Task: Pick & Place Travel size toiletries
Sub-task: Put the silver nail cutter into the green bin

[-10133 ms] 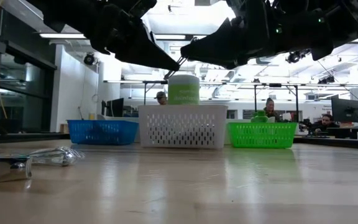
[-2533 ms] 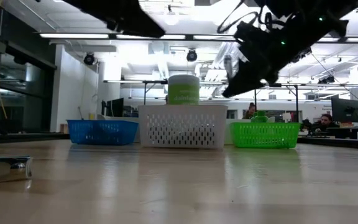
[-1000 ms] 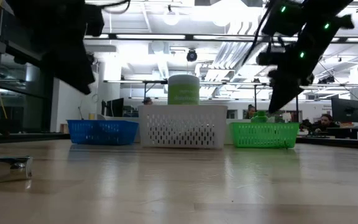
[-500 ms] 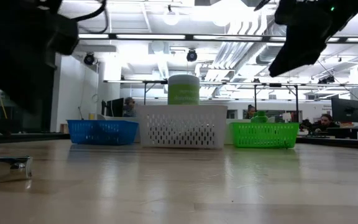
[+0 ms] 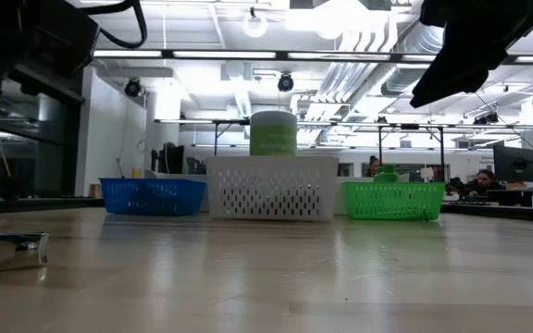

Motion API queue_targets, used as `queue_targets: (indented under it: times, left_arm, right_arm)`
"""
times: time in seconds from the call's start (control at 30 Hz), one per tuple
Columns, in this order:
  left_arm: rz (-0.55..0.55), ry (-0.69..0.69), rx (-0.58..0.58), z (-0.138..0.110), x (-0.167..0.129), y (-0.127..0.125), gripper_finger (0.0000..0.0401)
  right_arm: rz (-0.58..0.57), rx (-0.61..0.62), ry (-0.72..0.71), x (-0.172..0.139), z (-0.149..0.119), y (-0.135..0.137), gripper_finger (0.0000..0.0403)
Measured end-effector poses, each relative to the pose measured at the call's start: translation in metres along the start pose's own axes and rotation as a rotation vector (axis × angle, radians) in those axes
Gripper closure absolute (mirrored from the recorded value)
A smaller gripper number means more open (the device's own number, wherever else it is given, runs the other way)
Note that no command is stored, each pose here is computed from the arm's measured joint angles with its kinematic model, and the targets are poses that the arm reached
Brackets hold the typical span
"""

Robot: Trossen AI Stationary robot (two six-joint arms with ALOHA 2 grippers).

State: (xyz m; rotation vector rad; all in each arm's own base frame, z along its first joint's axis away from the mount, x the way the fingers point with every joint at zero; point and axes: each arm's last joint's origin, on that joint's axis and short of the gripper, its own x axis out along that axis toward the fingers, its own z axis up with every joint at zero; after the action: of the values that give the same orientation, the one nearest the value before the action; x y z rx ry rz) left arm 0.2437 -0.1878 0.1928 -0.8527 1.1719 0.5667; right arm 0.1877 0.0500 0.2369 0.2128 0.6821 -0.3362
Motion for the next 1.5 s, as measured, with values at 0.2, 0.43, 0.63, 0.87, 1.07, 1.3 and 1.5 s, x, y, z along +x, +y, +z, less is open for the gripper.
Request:
queue_targets:
  times: [0.2,0.43,0.63,0.87,1.07,1.3,1.5]
  left_arm:
    - [0.086,0.044,-0.037,-0.005,0.018,-0.021,0.0181]
    - [0.096,0.098,-0.117,-0.013,0.030,-0.032,0.0181]
    - [0.103,0.106,-0.201,-0.030,0.026,-0.031,0.0181]
    - [0.094,0.110,-0.252,-0.047,0.030,-0.031,0.0181]
    - [0.055,0.118,-0.259,-0.049,0.035,-0.036,0.0181]
    - [0.123,0.165,-0.254,-0.051,0.041,-0.032,0.0218]
    - [0.141,0.190,-0.200,-0.051,0.041,-0.030,0.0298]
  right_arm:
    - [0.020,-0.020,0.005,-0.002,-0.002,0.004,0.0238]
    - [0.044,-0.050,0.014,-0.005,-0.006,0.009,0.0239]
    - [0.060,-0.072,0.022,-0.007,-0.009,0.012,0.0239]
    - [0.074,-0.090,0.028,-0.009,-0.012,0.015,0.0239]
    - [0.082,-0.097,0.029,-0.010,-0.013,0.017,0.0239]
    - [0.097,-0.108,0.032,-0.012,-0.015,0.019,0.0239]
    - [0.105,-0.116,0.037,-0.013,-0.016,0.020,0.0239]
